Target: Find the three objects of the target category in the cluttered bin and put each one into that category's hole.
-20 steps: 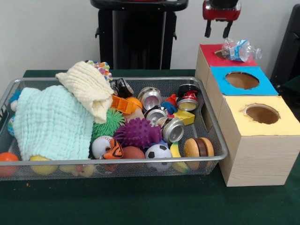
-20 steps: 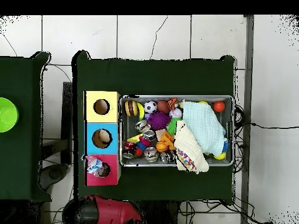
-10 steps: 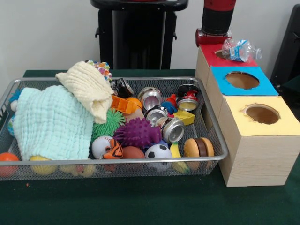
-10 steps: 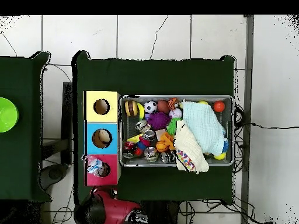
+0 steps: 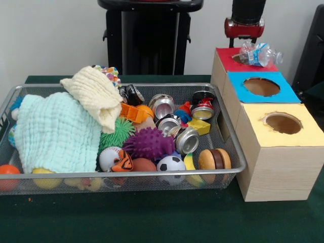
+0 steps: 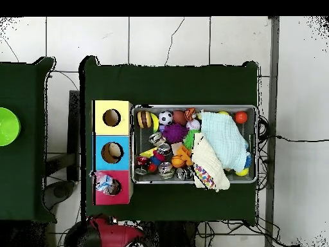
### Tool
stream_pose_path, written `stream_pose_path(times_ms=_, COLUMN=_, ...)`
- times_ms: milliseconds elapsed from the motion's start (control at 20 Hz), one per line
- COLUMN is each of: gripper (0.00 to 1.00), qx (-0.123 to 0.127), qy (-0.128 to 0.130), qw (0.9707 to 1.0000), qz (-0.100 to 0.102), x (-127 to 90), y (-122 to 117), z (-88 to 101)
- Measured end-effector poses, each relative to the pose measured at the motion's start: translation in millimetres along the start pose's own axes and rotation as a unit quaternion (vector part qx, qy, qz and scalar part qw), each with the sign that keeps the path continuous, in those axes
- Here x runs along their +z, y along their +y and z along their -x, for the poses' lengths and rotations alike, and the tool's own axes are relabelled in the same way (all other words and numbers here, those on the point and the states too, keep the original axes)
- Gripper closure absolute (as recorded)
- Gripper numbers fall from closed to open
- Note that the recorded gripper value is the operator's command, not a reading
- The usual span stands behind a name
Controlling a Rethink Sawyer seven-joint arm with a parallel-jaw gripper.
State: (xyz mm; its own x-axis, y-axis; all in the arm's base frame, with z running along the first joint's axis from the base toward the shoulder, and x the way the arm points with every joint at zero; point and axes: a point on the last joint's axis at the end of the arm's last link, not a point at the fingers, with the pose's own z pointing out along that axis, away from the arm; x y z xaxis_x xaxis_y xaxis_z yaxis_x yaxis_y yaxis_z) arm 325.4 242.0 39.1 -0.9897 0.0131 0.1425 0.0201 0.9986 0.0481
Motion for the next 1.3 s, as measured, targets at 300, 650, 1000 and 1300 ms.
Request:
stream_pose_path(times_ms=300, gripper=0.0, qx=-0.013, qy=0.009, qw=0.9999, qz=0.004, x=-23.2, y=17.0, z=-3.4)
stream_pose_path(times_ms=650, gripper=0.0, qx=-0.016, qy=-0.044, qw=0.9985, qz=-0.028, x=-46.2, y=12.3, z=8.5)
stream_pose_path(times_ms=1000, gripper=0.0, qx=0.002, qy=-0.096, qw=0.9947, qz=-0.035, x=-79.4, y=2.6, z=47.2)
stream_pose_path(times_ms=1300, gripper=0.0, qx=0.013, qy=-0.131, qw=0.9908, qz=-0.032, x=-98.5, y=-2.5, z=78.8)
